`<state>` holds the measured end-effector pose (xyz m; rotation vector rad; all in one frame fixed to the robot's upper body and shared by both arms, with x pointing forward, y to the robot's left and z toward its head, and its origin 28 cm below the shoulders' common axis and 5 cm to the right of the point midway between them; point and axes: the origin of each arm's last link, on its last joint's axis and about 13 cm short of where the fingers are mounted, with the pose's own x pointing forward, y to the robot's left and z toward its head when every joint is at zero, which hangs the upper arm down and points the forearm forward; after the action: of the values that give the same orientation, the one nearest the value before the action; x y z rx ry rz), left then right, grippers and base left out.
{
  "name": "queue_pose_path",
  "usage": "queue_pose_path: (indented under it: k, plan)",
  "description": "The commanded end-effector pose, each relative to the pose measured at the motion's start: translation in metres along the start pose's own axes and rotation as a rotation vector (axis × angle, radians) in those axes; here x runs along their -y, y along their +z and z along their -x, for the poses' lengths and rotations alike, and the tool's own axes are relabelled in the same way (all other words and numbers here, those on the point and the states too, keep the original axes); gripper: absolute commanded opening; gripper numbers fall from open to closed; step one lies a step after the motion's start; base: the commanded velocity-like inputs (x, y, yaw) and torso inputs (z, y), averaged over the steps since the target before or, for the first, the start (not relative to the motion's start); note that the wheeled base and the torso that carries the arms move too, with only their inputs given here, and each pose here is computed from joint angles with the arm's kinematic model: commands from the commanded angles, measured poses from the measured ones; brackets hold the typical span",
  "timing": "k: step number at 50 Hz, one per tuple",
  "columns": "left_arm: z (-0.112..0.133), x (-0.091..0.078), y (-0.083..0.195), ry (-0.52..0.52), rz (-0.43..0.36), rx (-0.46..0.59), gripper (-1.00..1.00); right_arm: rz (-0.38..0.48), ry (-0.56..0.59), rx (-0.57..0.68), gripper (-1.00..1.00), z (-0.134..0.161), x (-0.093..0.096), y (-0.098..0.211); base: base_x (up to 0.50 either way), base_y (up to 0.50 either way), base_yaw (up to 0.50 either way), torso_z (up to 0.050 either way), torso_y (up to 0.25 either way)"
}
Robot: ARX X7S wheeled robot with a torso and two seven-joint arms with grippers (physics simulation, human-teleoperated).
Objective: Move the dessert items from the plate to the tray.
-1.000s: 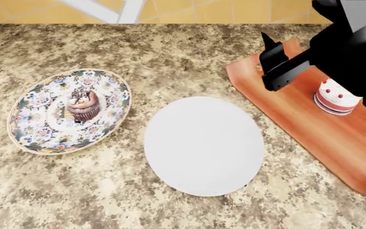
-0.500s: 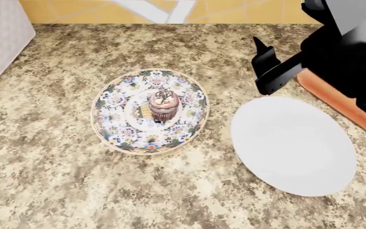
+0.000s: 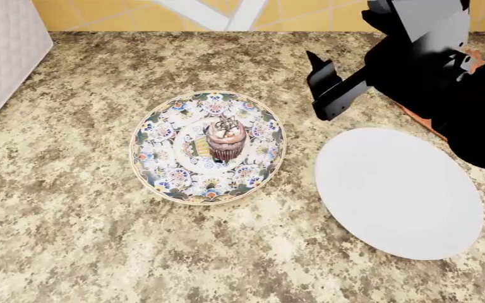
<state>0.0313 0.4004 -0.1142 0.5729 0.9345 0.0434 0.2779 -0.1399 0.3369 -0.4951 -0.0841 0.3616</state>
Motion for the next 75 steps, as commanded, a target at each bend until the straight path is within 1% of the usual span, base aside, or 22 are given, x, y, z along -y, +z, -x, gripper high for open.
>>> queue_pose_path:
  k: [1, 22, 26, 29, 35, 41, 47, 54, 56, 59, 63, 69, 75]
  plan:
    - [0.002, 0.003, -0.004, -0.024, -0.017, -0.023, 1.0, -0.023, 0.044, 0.03, 1.0, -0.025, 0.0, -0.002, 0.0, 0.0, 0.0, 0.0, 0.0]
    - [0.004, 0.003, -0.006, -0.032, -0.031, -0.038, 1.0, -0.026, 0.042, 0.03, 1.0, -0.026, 0.0, -0.004, 0.0, 0.0, 0.0, 0.0, 0.0]
    - [0.004, 0.003, -0.007, -0.028, -0.044, -0.047, 1.0, -0.028, 0.046, 0.034, 1.0, -0.026, -0.001, -0.003, 0.0, 0.0, 0.0, 0.0, 0.0]
    - [0.004, 0.002, -0.006, -0.018, -0.03, -0.041, 1.0, -0.038, 0.055, 0.039, 1.0, -0.028, -0.003, -0.006, 0.0, 0.0, 0.0, 0.0, 0.0]
    - [0.003, 0.003, -0.005, -0.023, -0.022, -0.044, 1.0, -0.093, 0.136, 0.064, 1.0, -0.039, -0.019, -0.017, 0.0, 0.0, 0.0, 0.0, 0.0]
    - [0.0, 0.004, -0.001, -0.022, -0.019, -0.042, 1.0, -0.124, 0.207, 0.087, 1.0, -0.044, -0.031, -0.022, 0.0, 0.0, 0.0, 0.0, 0.0]
    - [-0.001, 0.004, 0.0, -0.027, -0.005, -0.039, 1.0, -0.138, 0.252, 0.103, 1.0, -0.046, -0.035, -0.023, 0.0, 0.0, 0.0, 0.0, 0.0]
    - [0.0, 0.004, -0.001, -0.023, -0.007, -0.034, 1.0, -0.154, 0.293, 0.103, 1.0, -0.049, -0.04, -0.028, 0.0, 0.0, 0.0, 0.0, 0.0]
    - [0.001, 0.004, -0.002, -0.022, -0.007, -0.035, 1.0, -0.165, 0.308, 0.105, 1.0, -0.051, -0.043, -0.03, 0.0, 0.0, 0.0, 0.0, 0.0]
    - [0.002, 0.004, -0.004, -0.023, -0.009, -0.036, 1.0, -0.222, 0.317, 0.135, 1.0, -0.053, -0.045, -0.032, 0.0, 0.0, 0.0, 0.0, 0.0]
    - [0.003, 0.004, -0.005, -0.029, -0.012, -0.04, 1.0, -0.269, 0.337, 0.157, 1.0, -0.055, -0.048, -0.033, 0.0, 0.0, 0.0, 0.0, 0.0]
    - [0.003, 0.004, -0.005, -0.03, -0.016, -0.043, 1.0, -0.289, 0.381, 0.182, 1.0, -0.056, -0.053, -0.03, 0.0, 0.0, 0.0, 0.0, 0.0]
    - [0.003, 0.004, -0.005, -0.031, -0.018, -0.043, 1.0, -0.298, 0.429, 0.178, 1.0, -0.058, -0.062, -0.032, 0.0, 0.0, 0.0, 0.0, 0.0]
